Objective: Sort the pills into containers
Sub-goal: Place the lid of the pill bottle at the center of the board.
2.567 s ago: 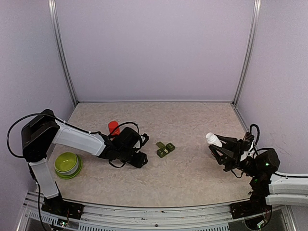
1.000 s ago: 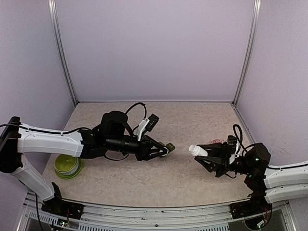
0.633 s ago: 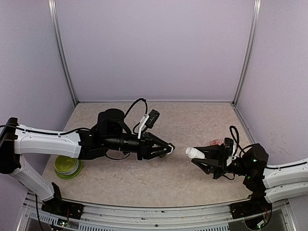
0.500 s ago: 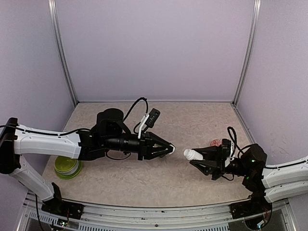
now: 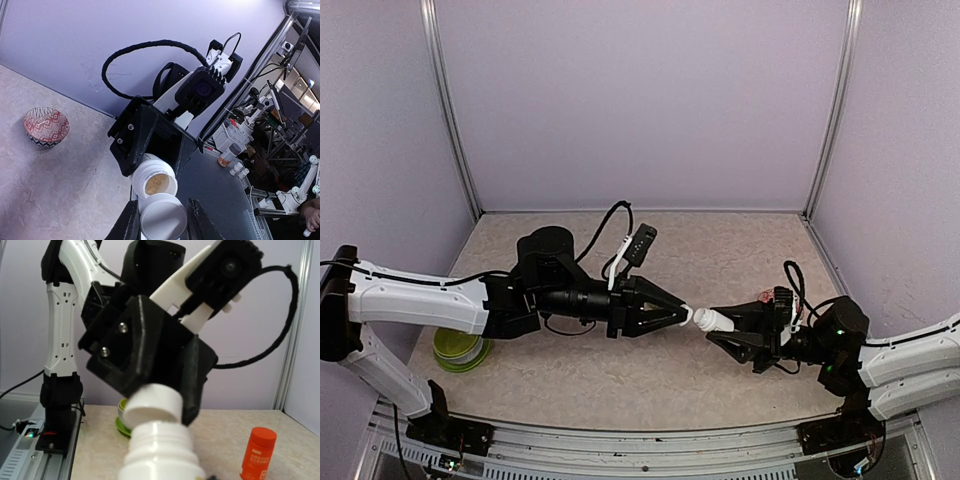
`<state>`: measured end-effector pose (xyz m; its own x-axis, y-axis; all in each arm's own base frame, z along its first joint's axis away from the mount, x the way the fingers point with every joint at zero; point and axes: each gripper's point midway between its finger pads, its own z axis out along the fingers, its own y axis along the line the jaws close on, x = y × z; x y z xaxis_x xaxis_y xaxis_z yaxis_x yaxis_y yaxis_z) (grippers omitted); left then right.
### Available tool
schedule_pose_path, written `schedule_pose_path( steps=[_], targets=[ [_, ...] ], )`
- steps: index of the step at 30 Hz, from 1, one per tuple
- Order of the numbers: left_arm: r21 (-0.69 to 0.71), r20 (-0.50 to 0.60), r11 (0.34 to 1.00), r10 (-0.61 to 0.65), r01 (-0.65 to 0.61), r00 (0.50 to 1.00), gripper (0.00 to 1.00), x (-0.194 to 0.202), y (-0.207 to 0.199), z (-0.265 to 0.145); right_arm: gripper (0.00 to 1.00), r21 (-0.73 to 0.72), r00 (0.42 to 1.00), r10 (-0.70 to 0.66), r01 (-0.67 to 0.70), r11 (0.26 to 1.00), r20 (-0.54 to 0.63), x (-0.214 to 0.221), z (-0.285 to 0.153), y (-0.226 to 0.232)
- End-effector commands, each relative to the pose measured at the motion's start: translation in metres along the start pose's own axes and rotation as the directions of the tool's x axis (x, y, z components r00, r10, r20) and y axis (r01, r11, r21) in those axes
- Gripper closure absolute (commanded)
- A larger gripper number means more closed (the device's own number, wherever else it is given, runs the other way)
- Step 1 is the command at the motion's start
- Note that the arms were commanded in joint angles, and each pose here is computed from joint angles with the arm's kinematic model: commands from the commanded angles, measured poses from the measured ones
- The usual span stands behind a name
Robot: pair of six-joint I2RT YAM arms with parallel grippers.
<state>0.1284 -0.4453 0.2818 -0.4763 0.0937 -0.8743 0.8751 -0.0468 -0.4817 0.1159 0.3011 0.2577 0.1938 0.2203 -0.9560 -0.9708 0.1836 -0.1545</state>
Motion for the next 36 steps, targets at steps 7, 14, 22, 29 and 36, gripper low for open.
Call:
schedule_pose_path(
  steps=[7,14,22,29,36],
  targets=[
    [0.042,0.049,0.999,0.03,-0.032,0.998,0.73,-0.02,-0.015,0.008,1.0,-0.006,0.998,-0.033,0.034,0.999,0.051,-0.017,0.006,0.001],
    [-0.319,-0.018,0.948,-0.001,-0.005,1.0,0.73,0.0,0.045,-0.012,1.0,0.073,0.998,-0.058,0.056,0.996,0.035,-0.017,-0.005,-0.008],
    [-0.634,-0.127,0.773,-0.104,-0.001,0.986,0.73,0.071,0.116,-0.059,1.0,0.139,0.996,-0.087,0.083,0.987,0.028,-0.02,-0.019,-0.014],
    [-0.736,-0.23,0.676,-0.202,-0.034,0.952,0.73,0.139,0.158,-0.076,1.0,0.133,0.996,-0.082,0.078,0.988,0.028,-0.021,-0.018,-0.013],
    [-0.774,-0.292,0.63,-0.27,-0.061,0.918,0.74,0.181,0.182,-0.081,1.0,0.133,0.996,-0.078,0.073,0.988,0.031,-0.021,-0.019,-0.012]
  ],
)
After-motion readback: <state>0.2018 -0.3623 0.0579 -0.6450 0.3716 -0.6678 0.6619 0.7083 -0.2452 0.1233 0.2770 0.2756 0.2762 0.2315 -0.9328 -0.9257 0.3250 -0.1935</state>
